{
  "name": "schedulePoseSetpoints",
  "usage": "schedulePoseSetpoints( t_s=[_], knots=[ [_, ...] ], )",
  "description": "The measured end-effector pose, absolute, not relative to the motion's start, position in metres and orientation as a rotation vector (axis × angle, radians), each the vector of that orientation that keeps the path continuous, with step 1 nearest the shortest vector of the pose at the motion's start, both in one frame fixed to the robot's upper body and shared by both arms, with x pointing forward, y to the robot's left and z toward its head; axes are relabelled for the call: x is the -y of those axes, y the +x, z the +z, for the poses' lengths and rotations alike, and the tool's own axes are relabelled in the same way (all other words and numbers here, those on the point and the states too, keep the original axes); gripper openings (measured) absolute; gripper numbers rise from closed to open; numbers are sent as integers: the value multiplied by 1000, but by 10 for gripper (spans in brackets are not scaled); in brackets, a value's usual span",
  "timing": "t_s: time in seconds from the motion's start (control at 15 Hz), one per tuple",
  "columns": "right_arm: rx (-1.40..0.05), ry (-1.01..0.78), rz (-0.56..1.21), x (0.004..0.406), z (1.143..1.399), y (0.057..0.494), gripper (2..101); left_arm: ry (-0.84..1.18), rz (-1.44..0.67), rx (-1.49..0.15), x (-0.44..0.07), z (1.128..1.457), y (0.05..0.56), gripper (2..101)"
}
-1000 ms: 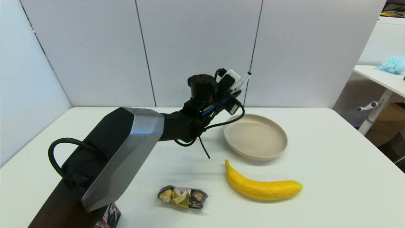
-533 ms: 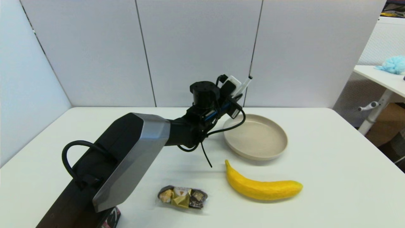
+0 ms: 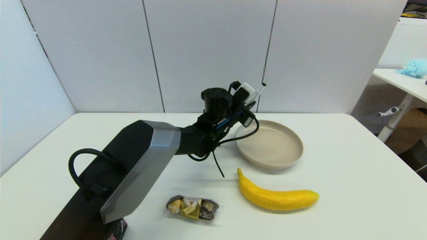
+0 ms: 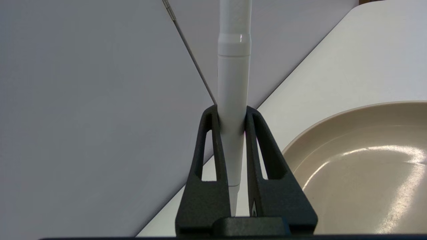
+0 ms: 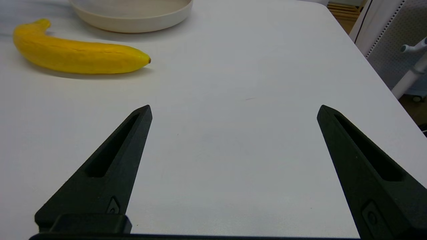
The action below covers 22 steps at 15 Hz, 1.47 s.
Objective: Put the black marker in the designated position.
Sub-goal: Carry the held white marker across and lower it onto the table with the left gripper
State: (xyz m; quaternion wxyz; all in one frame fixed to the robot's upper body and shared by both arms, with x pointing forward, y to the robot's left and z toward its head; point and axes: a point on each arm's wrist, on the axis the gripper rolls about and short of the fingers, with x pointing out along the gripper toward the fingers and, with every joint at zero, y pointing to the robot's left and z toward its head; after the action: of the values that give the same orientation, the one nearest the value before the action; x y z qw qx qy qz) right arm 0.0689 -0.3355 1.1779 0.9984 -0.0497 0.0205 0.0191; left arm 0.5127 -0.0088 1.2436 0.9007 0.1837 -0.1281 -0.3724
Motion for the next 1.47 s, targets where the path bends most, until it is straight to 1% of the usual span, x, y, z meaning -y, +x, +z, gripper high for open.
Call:
schedulePoseSetpoints(
  t_s=[0.2, 0.67, 1.2, 1.27, 1.33, 1.47],
  knots=[
    [-41, -99, 39, 335, 1178, 69, 980, 388, -767, 251, 8, 1242, 514, 118],
    [-41, -99, 38, 335, 1178, 69, 980, 447, -783, 151, 7, 1229, 515, 118],
    [-41, -99, 38, 335, 1178, 69, 980, 447, -769, 158, 5, 1230, 517, 118],
    [-41, -99, 38, 335, 1178, 69, 980, 447, -769, 158, 5, 1230, 517, 166],
    [-41, -99, 38, 335, 1178, 69, 980, 447, -769, 158, 5, 1230, 517, 266],
    [-41, -99, 38, 335, 1178, 69, 980, 446, -765, 158, 3, 1230, 518, 425]
  ],
)
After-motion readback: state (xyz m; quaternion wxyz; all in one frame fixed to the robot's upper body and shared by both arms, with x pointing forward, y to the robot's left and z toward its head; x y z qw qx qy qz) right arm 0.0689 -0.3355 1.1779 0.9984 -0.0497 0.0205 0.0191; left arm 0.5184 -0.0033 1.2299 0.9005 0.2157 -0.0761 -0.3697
